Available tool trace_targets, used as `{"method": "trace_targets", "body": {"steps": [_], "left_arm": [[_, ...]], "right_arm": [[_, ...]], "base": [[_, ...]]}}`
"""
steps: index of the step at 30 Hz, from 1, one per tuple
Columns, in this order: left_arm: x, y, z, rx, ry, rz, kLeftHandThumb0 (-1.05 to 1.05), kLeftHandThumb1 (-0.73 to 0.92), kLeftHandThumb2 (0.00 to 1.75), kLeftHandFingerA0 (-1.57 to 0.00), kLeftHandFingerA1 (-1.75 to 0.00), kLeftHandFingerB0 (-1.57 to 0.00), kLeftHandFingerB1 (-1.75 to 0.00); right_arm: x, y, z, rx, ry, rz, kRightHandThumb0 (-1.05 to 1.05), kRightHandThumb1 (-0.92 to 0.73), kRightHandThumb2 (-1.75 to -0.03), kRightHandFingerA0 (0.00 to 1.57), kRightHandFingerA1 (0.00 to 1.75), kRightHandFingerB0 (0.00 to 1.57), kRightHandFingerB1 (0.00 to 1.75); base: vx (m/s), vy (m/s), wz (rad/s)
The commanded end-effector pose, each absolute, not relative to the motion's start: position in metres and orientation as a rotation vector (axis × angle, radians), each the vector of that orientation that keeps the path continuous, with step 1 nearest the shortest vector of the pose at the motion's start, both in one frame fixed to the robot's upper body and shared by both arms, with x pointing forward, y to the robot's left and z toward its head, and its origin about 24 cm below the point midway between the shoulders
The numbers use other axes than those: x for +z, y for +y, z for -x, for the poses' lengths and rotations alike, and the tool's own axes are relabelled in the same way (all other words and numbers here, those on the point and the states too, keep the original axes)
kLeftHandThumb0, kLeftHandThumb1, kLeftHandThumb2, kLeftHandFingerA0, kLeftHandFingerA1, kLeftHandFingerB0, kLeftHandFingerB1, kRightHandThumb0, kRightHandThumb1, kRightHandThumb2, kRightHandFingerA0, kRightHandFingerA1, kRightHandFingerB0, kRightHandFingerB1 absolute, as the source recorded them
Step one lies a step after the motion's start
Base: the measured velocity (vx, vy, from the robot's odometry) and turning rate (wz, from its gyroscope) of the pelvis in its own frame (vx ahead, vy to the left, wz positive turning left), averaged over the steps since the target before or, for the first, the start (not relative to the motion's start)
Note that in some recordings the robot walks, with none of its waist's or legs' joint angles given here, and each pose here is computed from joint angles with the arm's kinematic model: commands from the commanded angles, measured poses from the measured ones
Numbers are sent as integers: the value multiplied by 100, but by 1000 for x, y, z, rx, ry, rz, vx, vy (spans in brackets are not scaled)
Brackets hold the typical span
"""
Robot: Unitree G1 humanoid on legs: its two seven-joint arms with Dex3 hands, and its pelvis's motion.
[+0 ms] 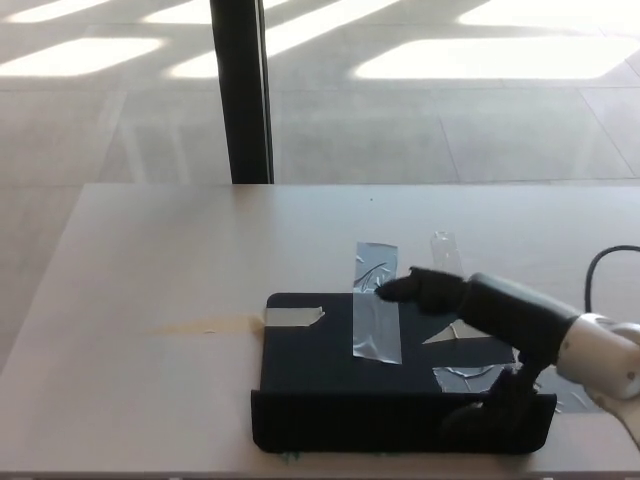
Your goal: The robot uses its right hand to open a folded tablet cover kept in the middle of the desk
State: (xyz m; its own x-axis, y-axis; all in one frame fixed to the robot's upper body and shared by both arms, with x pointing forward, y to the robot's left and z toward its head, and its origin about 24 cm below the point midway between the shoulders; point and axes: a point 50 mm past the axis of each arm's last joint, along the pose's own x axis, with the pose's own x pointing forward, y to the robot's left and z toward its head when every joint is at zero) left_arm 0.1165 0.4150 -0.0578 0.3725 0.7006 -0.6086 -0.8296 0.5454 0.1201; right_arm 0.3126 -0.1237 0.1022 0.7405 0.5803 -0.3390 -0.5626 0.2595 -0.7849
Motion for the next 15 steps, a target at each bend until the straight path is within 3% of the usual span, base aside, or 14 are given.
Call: {"method": "trace_targets", "body": {"steps": [1,2,3,4,5,6,7,8,9,11,12,13,14,15], "left_arm": [[-42,431,-117,1059,615,246,-49,49,57,-95,-87,-76,-79],[-42,431,-117,1058,615,242,-49,49,57,-95,-87,-76,-79],[-42,432,-118,1060,615,242,-49,49,57,-94,-86,-72,-77],[-41,432,-118,1056,612,243,-50,49,57,-93,-85,-71,-77],[-41,432,-119,1048,611,238,-51,49,57,-91,-84,-69,-75],[-41,432,-119,1046,610,235,-51,49,57,-91,-84,-69,-75],[-40,433,-119,1045,612,229,-53,49,57,-95,-86,-72,-76],[-39,434,-118,1048,611,230,-53,49,57,-91,-84,-66,-75],[-39,434,-118,1047,610,229,-53,49,57,-91,-85,-65,-74],[-38,435,-118,1047,607,228,-53,49,57,-91,-85,-65,-74],[-38,435,-119,1041,606,224,-50,49,57,-97,-88,-70,-76],[-38,435,-119,1041,606,224,-50,49,57,-97,-88,-70,-76],[-38,434,-119,1042,602,229,-48,48,57,-92,-86,-74,-77],[-39,434,-119,1042,600,232,-48,48,57,-92,-86,-74,-77]], "right_arm": [[72,-124,-316,989,274,1503,-83,-40,-82,21,74,4,37],[71,-124,-316,995,276,1517,-83,-40,-82,21,74,4,37],[68,-123,-316,998,308,1550,-84,-46,-56,16,76,9,34],[66,-124,-315,1004,328,1545,-82,-44,-55,20,82,11,34],[62,-125,-312,1013,345,1573,-77,-36,-79,29,76,6,41],[61,-125,-311,1016,350,1587,-77,-36,-79,29,76,6,41],[56,-124,-308,1024,378,1673,-92,-44,-81,30,78,8,35],[54,-123,-306,1020,375,1685,-83,-43,-54,35,91,12,33],[53,-123,-305,1019,372,1698,-83,-42,-55,48,103,12,33],[52,-122,-305,1019,368,1718,-83,-42,-55,48,103,12,33],[46,-123,-300,1033,364,1904,-42,-51,-55,44,72,14,34],[46,-123,-300,1033,364,1905,-42,-51,-55,44,72,14,34],[46,-122,-297,1065,400,1924,-71,-51,-56,34,62,12,39],[46,-121,-297,1078,416,1933,-71,-51,-56,34,62,12,39]], "base": [[0,0,0],[0,0,0],[0,0,0],[0,0,0],[0,0,0],[0,0,0],[0,0,0],[0,0,0],[0,0,0],[0,0,0],[0,0,0],[0,0,0],[0,0,0],[0,0,0]]}}
